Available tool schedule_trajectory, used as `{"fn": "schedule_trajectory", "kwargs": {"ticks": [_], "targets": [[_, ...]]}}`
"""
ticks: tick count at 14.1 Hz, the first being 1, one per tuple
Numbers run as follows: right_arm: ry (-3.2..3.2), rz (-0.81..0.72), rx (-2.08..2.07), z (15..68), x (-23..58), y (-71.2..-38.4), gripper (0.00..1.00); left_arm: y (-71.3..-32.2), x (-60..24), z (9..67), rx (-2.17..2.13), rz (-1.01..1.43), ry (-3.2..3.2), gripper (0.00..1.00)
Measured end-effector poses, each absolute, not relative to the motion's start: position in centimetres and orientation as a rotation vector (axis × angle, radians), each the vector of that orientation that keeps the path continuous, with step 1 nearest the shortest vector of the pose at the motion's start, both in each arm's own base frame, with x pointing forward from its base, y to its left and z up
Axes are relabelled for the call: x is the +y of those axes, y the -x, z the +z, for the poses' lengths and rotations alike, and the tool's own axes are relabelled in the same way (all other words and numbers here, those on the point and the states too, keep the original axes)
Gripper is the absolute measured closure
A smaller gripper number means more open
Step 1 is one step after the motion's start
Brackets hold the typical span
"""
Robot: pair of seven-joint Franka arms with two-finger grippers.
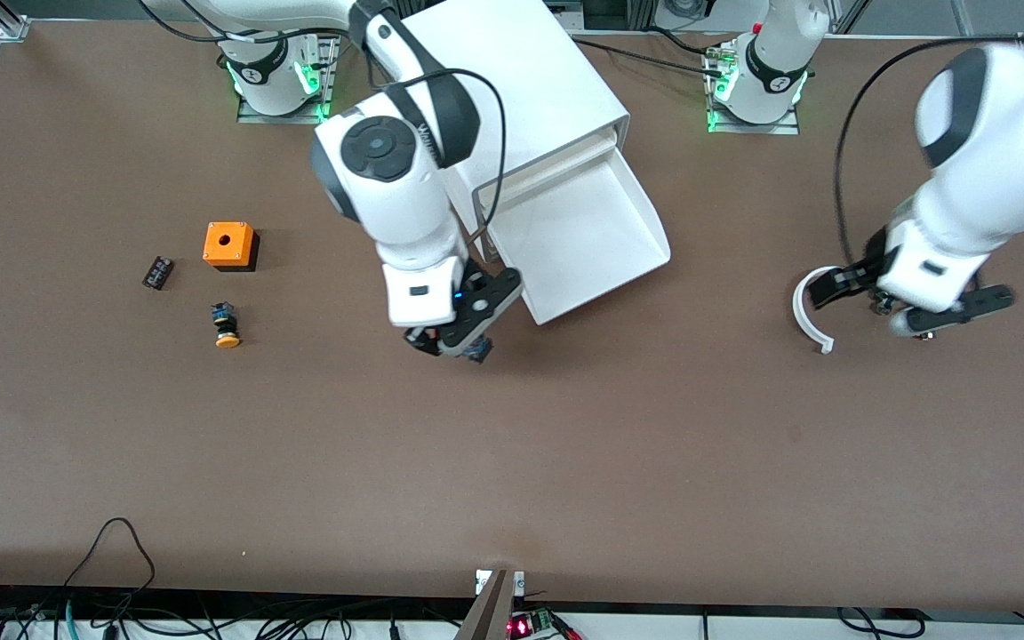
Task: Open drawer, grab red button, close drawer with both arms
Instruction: 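Lift the red button out with the right gripper while the left gripper reaches the drawer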
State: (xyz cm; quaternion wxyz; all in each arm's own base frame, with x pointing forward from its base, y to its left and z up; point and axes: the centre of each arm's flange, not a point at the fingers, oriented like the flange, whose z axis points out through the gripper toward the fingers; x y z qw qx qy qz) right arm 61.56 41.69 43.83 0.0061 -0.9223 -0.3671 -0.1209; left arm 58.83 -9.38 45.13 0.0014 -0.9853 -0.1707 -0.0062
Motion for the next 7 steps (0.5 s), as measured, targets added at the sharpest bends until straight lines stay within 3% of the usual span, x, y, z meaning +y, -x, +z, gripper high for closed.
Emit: {"fn": "schedule_trajectory", "kwargs": {"ticks": [7], "targets": [[3.133,-0.038,-0.463,37.3,27.9,-62.2,0.59,-55.8,-19.4,33.7,-0.848,-0.080,3.095,0.00]]}}
